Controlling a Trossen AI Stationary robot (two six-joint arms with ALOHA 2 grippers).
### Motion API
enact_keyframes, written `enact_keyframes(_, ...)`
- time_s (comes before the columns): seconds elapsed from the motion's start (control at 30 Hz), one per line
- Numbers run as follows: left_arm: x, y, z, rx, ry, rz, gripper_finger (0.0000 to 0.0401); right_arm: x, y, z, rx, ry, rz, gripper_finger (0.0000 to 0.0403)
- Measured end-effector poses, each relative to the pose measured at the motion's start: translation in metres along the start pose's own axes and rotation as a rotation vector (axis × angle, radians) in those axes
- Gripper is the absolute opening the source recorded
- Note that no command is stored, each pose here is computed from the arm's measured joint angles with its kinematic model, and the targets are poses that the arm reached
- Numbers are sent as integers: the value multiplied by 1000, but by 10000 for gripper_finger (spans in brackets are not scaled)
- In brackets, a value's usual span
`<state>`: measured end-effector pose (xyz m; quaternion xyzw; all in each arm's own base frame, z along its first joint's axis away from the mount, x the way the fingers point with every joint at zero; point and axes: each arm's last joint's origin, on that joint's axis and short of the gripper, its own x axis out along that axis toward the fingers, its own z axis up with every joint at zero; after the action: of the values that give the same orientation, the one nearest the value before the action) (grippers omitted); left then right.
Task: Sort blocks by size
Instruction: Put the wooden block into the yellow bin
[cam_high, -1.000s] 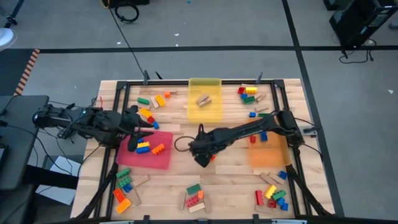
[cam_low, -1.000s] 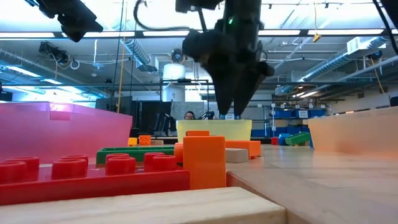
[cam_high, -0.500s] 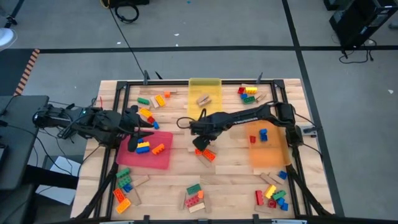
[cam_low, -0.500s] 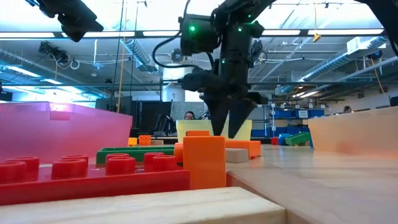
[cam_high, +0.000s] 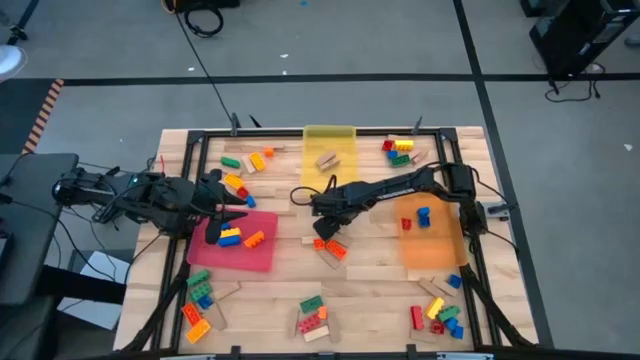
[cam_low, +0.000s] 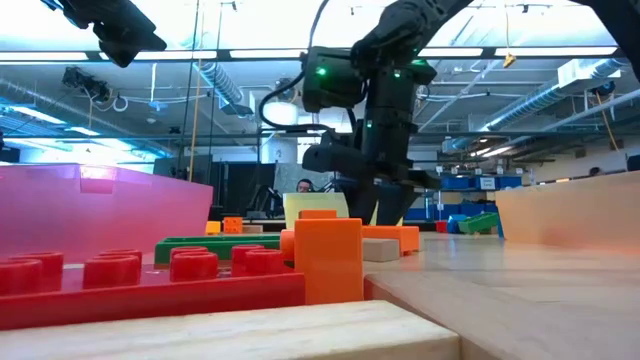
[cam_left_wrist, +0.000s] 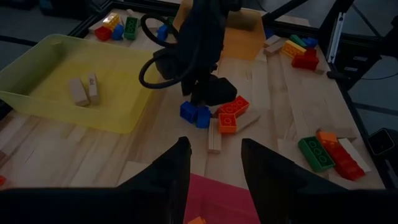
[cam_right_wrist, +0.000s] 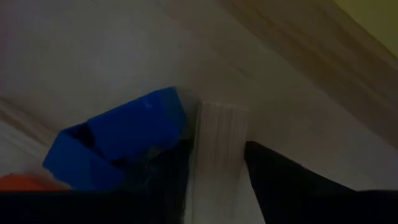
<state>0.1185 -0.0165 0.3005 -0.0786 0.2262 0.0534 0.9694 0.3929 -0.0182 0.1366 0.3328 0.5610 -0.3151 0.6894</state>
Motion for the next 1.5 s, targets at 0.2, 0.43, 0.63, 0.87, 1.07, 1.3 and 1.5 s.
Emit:
enact_keyframes(0.2, 0, 0, 0, -1, -1, -1, 152, -1, -1, -1, -3, -4, -3, 113)
enact_keyframes(0.43, 0, 0, 0, 1, -3, -1, 152, -41, -3, -6, -5, -39, 47, 113)
enact_keyframes(0.63, 0, 0, 2, 0, -19, 3, 152, -106, -11, -7, 32, -153, 177, 113)
enact_keyframes(0.87, 1, 1, 11, -36, -126, 110, 152, -175, -35, 13, 60, -393, 247, 113)
enact_keyframes(1.07, 10, 0, 16, -88, -169, 208, 152, -209, -44, 58, -47, -519, 276, 113)
enact_keyframes(1.3, 24, -2, 15, -75, -131, 272, 152, -180, -49, 116, -200, -434, 269, 113)
enact_keyframes(1.5, 29, -4, 21, -145, -189, 277, 152, -115, -60, 142, -277, -249, 206, 113)
